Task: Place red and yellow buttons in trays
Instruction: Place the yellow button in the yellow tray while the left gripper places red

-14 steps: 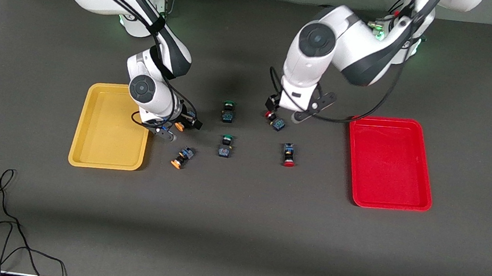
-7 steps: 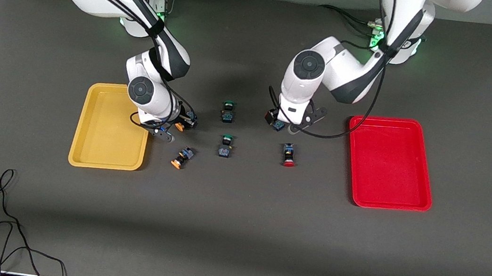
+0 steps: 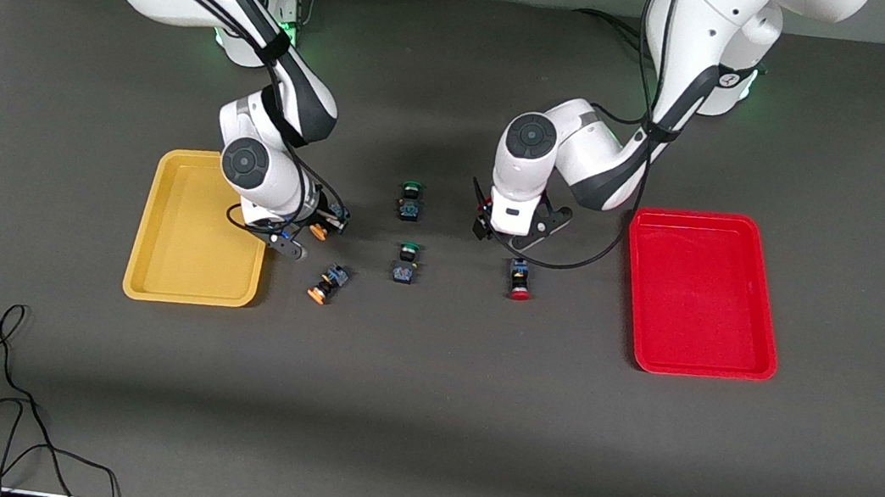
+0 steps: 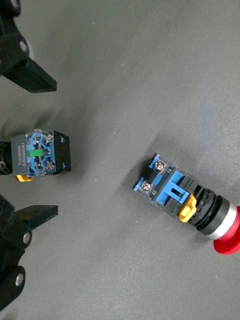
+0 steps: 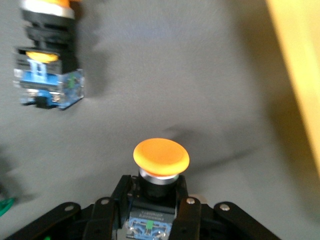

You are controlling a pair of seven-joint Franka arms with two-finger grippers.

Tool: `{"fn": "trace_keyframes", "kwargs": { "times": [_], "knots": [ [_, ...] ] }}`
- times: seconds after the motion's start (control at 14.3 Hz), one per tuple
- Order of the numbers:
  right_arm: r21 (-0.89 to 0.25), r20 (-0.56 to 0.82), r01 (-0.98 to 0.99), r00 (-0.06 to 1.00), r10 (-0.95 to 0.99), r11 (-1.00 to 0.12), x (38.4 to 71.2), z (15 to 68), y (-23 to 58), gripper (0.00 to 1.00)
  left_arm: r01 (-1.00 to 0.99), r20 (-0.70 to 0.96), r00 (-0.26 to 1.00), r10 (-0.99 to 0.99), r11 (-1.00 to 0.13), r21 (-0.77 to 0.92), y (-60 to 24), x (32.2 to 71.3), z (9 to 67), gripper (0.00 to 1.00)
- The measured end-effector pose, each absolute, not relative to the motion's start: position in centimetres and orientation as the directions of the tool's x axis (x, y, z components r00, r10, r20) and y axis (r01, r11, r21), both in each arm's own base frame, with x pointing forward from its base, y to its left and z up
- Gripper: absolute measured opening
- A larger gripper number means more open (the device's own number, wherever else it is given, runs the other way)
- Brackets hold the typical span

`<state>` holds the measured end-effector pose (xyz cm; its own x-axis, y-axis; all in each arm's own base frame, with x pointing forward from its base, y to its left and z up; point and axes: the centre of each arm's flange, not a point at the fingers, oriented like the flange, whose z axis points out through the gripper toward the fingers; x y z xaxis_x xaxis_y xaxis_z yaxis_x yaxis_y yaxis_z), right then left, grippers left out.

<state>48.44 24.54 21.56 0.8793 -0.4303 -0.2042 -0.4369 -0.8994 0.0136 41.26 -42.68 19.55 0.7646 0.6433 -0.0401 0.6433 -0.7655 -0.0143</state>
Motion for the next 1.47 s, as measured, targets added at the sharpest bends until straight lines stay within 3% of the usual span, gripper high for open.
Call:
{"fn": "trace_keyframes", "kwargs": {
  "times": [0.21,0.35,0.56,0.91,1.12,1.47],
  "knots": [
    [0.038,-0.173,-0.446,0.879,-0.445,-0.894,50.0,29.2,23.3,0.4,0.657,-0.044,0.753,0.657,-0.754,-0.017,-42.9,41.7,19.0,0.96],
    [0.044,-0.14,-0.462,0.875,-0.463,-0.886,50.7,33.0,20.0,0.4,0.661,-0.045,0.749,0.661,-0.751,-0.018,-42.9,41.9,18.8,0.73],
    [0.024,-0.154,-0.46,0.876,-0.458,-0.888,51.5,34.6,12.2,0.4,0.662,-0.045,0.748,0.662,-0.749,-0.018,-42.9,41.9,18.7,0.42],
    [0.006,-0.188,-0.451,0.876,-0.443,-0.893,48.7,29.0,4.4,0.4,0.669,-0.031,0.743,0.669,-0.743,-0.017,-43.1,43.3,20.4,0.4],
    [0.001,-0.163,-0.421,0.895,-0.415,-0.907,45.6,23.7,1.5,0.4,0.624,-0.012,0.781,0.624,-0.781,-0.028,-41.6,46.5,27.1,0.4],
    [0.007,-0.183,-0.44,0.882,-0.434,-0.898,44.8,20.2,-2.6,0.4,0.32,-0.08,0.943,0.324,-0.946,-0.057,-30.8,50.8,36.4,0.4]
  ]
}}
